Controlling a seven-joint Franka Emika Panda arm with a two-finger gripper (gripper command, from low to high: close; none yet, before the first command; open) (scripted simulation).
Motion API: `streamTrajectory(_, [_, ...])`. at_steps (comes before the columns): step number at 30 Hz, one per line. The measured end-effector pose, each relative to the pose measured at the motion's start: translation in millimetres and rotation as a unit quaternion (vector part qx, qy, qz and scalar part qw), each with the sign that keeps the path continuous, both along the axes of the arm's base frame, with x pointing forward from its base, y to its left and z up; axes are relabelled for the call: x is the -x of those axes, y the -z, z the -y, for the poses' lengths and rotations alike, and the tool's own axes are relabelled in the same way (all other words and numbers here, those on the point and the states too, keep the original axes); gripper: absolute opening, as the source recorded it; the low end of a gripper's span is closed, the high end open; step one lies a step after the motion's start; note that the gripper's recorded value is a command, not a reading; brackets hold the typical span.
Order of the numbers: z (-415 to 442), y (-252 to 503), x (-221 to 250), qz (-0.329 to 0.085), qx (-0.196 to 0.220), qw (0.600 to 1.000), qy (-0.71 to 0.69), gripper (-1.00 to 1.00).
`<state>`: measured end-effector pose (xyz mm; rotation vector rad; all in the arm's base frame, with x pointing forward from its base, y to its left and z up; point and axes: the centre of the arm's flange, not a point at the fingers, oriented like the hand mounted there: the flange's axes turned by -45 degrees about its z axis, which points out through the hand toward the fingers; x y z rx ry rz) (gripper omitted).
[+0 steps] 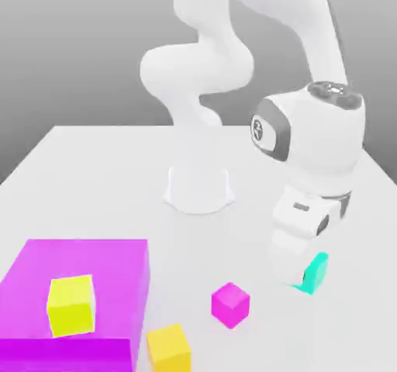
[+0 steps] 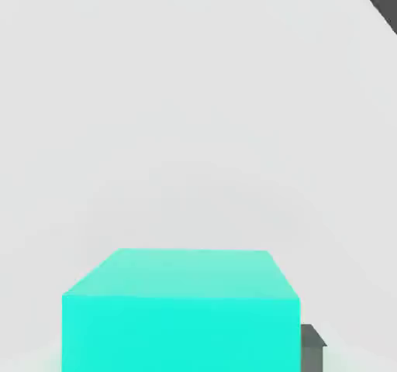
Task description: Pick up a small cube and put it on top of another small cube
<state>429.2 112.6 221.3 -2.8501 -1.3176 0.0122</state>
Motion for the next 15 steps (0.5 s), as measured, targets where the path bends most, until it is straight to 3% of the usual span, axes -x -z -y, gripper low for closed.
streamTrajectory(6, [137.2,-23.7,-48.2,0.002,-0.001,0.999,0.042,-1.00])
streamTrajectory(11, [156.3,25.4,-53.1,0.004,-0.001,0.999,0.044,-1.00])
streamTrajectory(12, [156.8,33.2,-52.5,0.003,-0.001,0.999,0.044,1.00])
streamTrajectory(15, [156.8,33.2,-52.5,0.003,-0.001,0.999,0.044,1.00])
